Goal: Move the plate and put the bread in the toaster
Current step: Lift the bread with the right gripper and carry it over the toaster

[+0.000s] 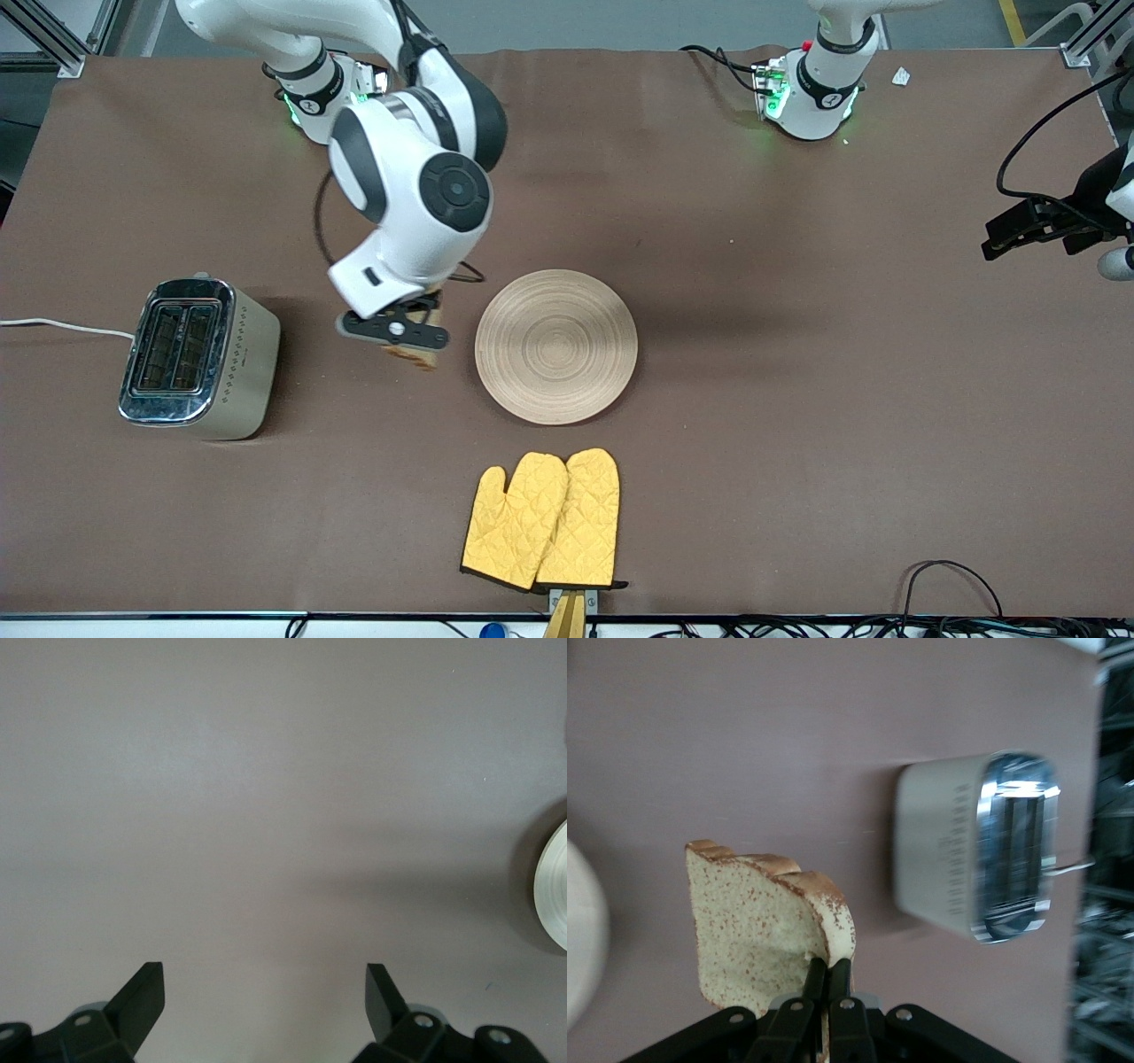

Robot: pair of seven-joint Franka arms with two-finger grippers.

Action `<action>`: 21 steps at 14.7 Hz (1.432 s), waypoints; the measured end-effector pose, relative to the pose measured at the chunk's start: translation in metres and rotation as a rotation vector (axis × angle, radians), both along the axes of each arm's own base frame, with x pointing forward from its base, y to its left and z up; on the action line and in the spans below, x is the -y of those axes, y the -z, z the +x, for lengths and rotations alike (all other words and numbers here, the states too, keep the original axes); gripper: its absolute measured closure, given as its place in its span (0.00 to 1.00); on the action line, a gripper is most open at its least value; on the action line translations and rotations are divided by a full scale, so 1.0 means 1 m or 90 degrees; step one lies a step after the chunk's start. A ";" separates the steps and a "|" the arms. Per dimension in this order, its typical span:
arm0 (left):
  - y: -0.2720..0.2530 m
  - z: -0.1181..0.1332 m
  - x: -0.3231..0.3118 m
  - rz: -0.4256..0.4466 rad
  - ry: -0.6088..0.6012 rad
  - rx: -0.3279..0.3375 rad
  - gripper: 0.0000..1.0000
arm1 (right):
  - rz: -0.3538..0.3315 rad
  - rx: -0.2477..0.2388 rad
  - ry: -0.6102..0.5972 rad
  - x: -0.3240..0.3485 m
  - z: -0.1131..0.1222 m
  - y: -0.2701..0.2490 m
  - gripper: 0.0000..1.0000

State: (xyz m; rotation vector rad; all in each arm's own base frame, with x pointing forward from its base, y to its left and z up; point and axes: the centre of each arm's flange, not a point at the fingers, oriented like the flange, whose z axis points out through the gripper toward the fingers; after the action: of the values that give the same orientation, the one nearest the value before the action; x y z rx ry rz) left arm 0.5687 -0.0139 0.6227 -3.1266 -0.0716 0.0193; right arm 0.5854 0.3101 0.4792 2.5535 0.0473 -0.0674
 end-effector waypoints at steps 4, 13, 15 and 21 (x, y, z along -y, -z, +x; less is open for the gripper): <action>0.000 0.000 0.000 0.000 0.000 0.000 0.00 | -0.126 -0.073 -0.053 0.096 0.023 -0.041 0.96; 0.000 0.000 -0.001 0.000 -0.001 0.002 0.00 | -0.237 -0.122 -0.026 0.252 0.066 0.010 0.96; 0.000 0.000 -0.001 0.000 -0.001 0.002 0.00 | -0.235 -0.118 -0.034 0.273 0.072 0.023 0.96; 0.000 0.000 -0.001 0.000 -0.001 0.002 0.00 | -0.239 -0.118 -0.070 0.272 0.074 0.045 0.96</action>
State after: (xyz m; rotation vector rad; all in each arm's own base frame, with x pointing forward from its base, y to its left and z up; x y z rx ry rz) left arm 0.5691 -0.0126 0.6231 -3.1267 -0.0752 0.0135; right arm 0.6590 0.0379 0.4344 2.1587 0.2256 -0.2470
